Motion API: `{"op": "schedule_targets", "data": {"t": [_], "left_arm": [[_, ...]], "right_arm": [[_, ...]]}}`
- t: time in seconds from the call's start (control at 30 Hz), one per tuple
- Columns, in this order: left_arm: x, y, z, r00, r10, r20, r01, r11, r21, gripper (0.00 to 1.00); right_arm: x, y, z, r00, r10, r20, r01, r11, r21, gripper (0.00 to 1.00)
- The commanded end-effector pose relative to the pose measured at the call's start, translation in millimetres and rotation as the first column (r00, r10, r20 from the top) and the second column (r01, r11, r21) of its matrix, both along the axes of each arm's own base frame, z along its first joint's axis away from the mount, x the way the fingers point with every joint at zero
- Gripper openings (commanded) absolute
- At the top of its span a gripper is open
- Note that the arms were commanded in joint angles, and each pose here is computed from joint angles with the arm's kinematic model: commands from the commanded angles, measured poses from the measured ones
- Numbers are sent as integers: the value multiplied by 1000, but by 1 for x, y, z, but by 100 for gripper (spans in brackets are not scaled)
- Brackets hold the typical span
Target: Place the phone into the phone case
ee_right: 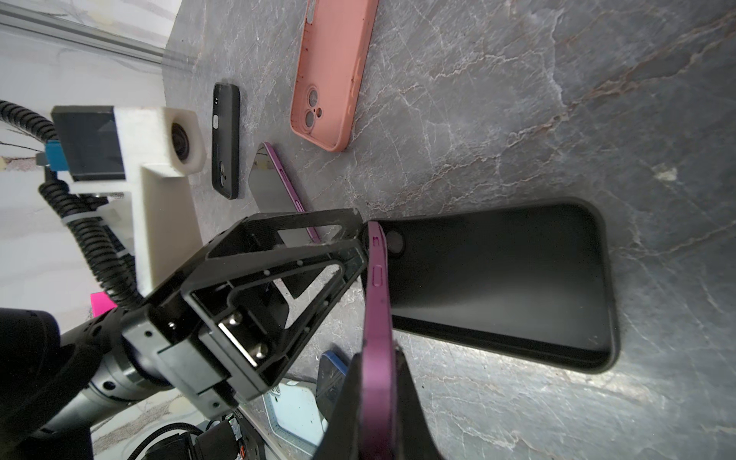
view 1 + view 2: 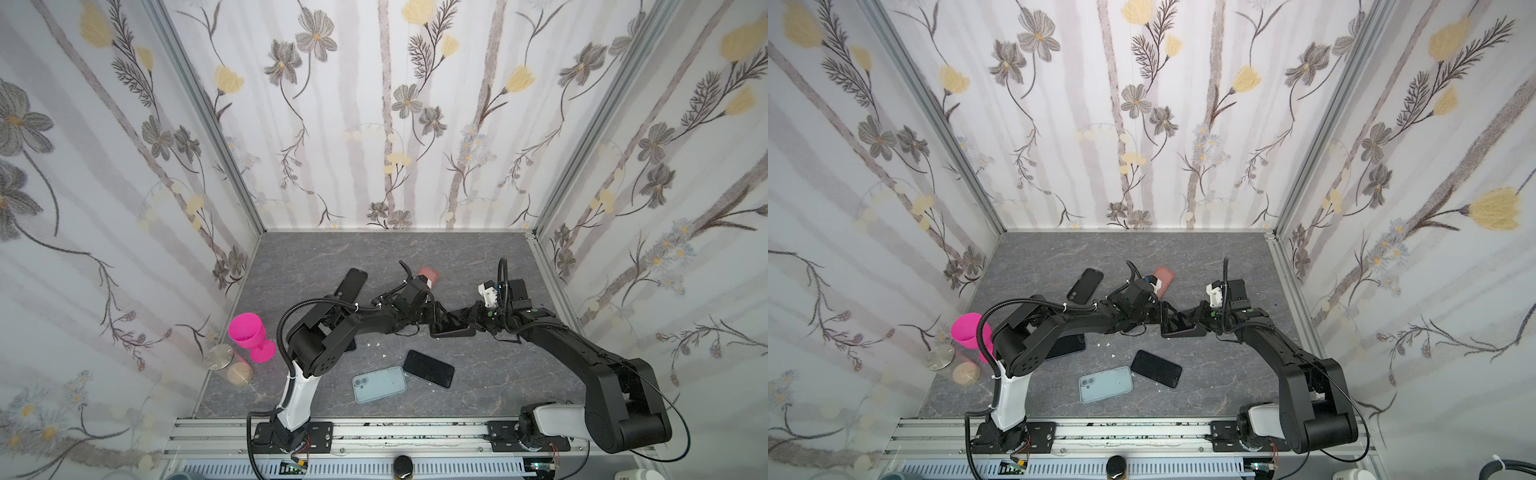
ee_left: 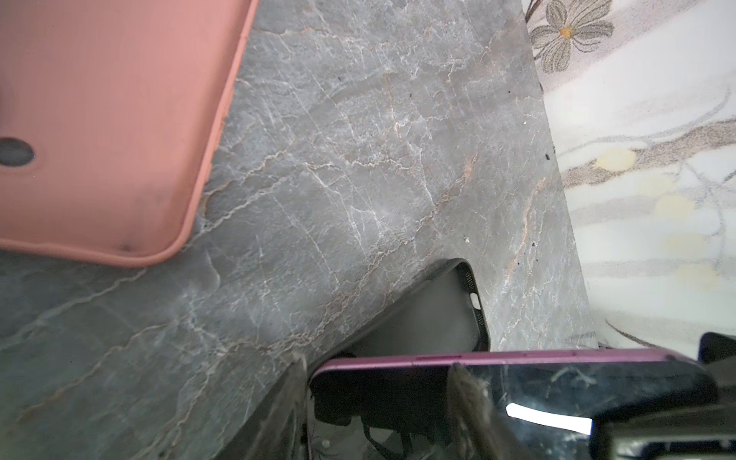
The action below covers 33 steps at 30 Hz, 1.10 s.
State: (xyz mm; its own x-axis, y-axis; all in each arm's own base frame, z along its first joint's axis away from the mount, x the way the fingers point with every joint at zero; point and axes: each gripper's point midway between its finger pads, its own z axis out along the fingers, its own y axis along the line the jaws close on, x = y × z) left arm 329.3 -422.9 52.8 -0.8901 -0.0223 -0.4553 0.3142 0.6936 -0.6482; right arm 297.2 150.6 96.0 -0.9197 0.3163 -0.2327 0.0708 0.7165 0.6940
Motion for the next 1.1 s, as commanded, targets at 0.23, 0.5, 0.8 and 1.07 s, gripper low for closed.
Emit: {"op": "schedule_targets", "data": {"t": [0.23,0.5,0.8,1.07], "left_arm": [[-13,10,12,1000,0,-14,0,1000,-15,56],[-29,17,-3,998,4,-56,-4,1000,-4,56],[-27,7,-10,997,-18,-70,16,1000,-24,56],[-18,-2,-4,998,-24,-50,23,999,-23,56]], "right_arm": [[0,-10,8,999,-8,37,9,1000,-23,0],[-2,-10,14,999,29,36,-28,998,-48,0],[-9,-10,-7,996,80,-27,-82,995,-64,0],[-9,-9,-8,996,82,-28,-83,996,-27,0]]}}
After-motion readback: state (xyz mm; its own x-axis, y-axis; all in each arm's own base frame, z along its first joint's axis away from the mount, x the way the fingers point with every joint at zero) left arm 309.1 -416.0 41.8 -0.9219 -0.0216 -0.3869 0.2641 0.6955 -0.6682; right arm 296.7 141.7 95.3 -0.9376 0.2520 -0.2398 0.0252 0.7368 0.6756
